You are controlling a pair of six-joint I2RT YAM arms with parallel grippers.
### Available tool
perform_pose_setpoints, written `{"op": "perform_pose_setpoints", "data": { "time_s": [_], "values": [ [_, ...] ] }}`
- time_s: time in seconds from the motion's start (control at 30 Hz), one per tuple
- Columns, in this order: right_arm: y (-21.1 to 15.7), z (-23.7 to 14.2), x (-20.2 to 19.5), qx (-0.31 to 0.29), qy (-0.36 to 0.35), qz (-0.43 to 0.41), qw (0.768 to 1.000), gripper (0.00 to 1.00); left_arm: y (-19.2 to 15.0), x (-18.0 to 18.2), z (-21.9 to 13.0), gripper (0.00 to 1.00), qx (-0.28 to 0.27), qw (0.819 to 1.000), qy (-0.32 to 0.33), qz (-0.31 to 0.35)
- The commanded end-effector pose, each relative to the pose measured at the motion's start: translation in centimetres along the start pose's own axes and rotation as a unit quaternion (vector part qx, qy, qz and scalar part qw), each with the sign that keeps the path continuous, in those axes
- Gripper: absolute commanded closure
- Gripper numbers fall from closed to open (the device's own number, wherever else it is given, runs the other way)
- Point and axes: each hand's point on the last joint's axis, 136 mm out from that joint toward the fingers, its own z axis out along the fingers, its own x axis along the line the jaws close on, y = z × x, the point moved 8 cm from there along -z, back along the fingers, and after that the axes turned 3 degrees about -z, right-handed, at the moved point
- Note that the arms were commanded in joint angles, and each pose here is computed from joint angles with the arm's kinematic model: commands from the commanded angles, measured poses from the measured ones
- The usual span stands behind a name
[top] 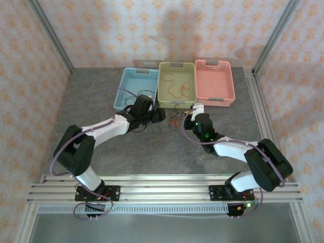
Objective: Untangle the cables
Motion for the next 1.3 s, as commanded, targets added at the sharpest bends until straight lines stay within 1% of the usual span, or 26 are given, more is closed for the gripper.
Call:
{"op": "perform_pose_setpoints", "data": {
  "time_s": [0.0, 0.27, 0.4, 0.43, 0.5, 0.53, 0.7, 0.83, 0.9, 0.93, 0.97, 1.03, 1.1, 1.13, 1.27],
  "values": [
    [0.6, -0.4, -0.5, -0.024, -0.015, 0.013, 1.000, 1.00, -0.1, 0.5, 0.8, 0.33, 0.041, 0.998, 0.042, 0.004],
    [0.8, -0.5, -0.6, -0.029, -0.017, 0.016, 0.999, 1.00, -0.9, 0.4, 3.1, 0.33, 0.108, 0.992, 0.062, 0.004],
    [0.8, -0.7, -0.7, -0.034, -0.020, 0.017, 0.999, 1.00, -1.0, -0.1, 3.4, 0.35, 0.117, 0.992, 0.052, 0.012],
    [0.9, -0.8, -0.7, -0.036, -0.021, 0.017, 0.999, 1.00, -1.1, -0.2, 3.5, 0.38, 0.120, 0.992, 0.048, 0.015],
    [0.9, -0.9, -0.9, -0.042, -0.023, 0.020, 0.999, 1.00, -1.3, -0.5, 3.8, 0.42, 0.128, 0.991, 0.044, 0.020],
    [0.9, -1.1, -0.9, -0.047, -0.025, 0.022, 0.998, 1.00, -1.4, -0.7, 3.9, 0.47, 0.133, 0.990, 0.041, 0.023],
    [1.1, -1.6, -1.6, -0.064, -0.042, 0.033, 0.997, 1.00, -1.5, -1.1, 4.0, 0.65, 0.137, 0.990, 0.026, 0.029],
    [1.1, -2.0, -2.3, -0.076, -0.058, 0.044, 0.994, 1.00, -1.6, -1.4, 4.0, 0.72, 0.139, 0.990, 0.020, 0.033],
    [1.1, -2.1, -2.5, -0.078, -0.063, 0.047, 0.994, 1.00, -1.6, -1.4, 4.0, 0.72, 0.137, 0.990, 0.017, 0.034],
    [1.1, -2.1, -2.5, -0.079, -0.064, 0.049, 0.994, 1.00, -1.6, -1.5, 3.9, 0.70, 0.136, 0.990, 0.015, 0.035],
    [1.1, -2.1, -2.5, -0.078, -0.064, 0.049, 0.994, 1.00, -1.6, -1.6, 3.9, 0.66, 0.136, 0.990, 0.015, 0.037],
    [1.0, -1.9, -2.4, -0.074, -0.060, 0.048, 0.994, 1.00, -1.6, -1.7, 3.8, 0.50, 0.133, 0.990, 0.014, 0.041],
    [1.1, -1.9, -2.4, -0.072, -0.059, 0.048, 0.994, 1.00, -1.6, -2.1, 3.6, 0.45, 0.130, 0.990, 0.011, 0.046],
    [1.0, -1.8, -2.3, -0.070, -0.059, 0.048, 0.995, 1.00, -1.7, -2.6, 3.5, 0.43, 0.129, 0.990, 0.004, 0.065],
    [1.0, -1.6, -2.3, -0.068, -0.056, 0.048, 0.995, 1.00, -1.7, -4.1, 3.7, 0.42, 0.138, 0.986, -0.021, 0.091]
  ]
}}
